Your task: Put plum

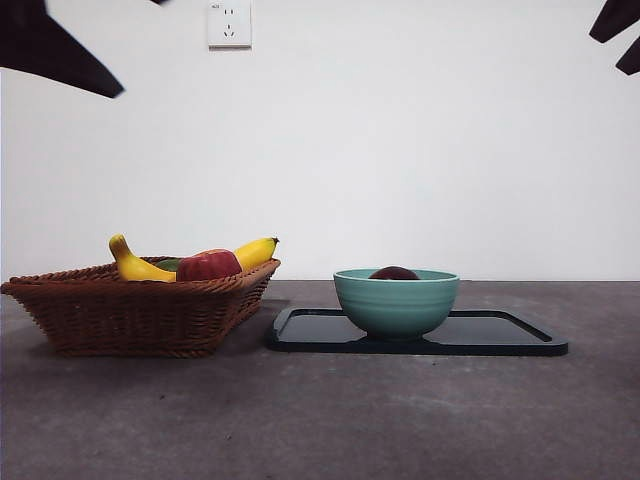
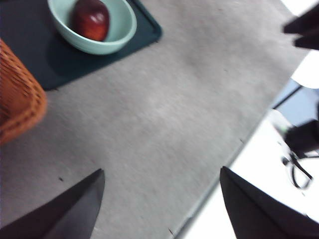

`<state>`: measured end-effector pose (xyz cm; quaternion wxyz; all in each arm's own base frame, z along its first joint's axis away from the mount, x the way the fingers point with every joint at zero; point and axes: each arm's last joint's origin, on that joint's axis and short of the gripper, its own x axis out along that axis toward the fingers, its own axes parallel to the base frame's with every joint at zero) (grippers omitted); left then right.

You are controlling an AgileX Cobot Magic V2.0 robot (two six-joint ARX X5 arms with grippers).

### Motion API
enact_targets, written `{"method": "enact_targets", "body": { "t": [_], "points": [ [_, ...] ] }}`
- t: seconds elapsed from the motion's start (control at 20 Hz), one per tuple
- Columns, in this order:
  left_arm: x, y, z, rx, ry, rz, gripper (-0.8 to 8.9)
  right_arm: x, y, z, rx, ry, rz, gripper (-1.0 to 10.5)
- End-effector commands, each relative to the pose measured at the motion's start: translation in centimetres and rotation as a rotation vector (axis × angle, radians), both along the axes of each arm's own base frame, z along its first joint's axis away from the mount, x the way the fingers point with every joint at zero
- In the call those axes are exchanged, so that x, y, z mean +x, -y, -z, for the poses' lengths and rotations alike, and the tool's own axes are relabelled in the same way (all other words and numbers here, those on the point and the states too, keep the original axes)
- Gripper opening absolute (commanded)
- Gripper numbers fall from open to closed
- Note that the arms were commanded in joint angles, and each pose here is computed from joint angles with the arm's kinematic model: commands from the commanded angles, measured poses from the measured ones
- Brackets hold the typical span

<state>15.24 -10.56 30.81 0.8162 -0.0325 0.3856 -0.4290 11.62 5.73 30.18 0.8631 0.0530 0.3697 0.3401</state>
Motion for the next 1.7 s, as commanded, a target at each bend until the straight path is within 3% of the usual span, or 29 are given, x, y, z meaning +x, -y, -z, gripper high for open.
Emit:
{"method": "enact_targets", "body": {
  "t": [0.05,0.45,0.8,1.1,1.7],
  "points": [
    [1.7,1.7,-1.5,0.006,0.02,-0.016,3.71,0.1,-0.1,-0.2,0.003,0.011,-0.011,1.7],
    [10.5,9.6,-4.0,0.111,0.097,0.008,3.71,0.1,-0.1,-0.2,0.003,0.01,-0.011,1.7],
    [16.9,15.7,-1.9,0.169,0.128,0.05,3.71,0.1,-0.1,-0.2,0.002,0.01,-0.011,1.7],
    [19.6,18.6,3.0,0.289,0.143,0.07,3.71,0.0,-0.1,-0.1,-0.005,0.0,-0.013,1.7],
    [21.2,21.1,9.7,0.382,0.12,0.107,3.71,0.0,-0.1,-0.1,-0.006,-0.005,-0.013,1.7]
  ]
}}
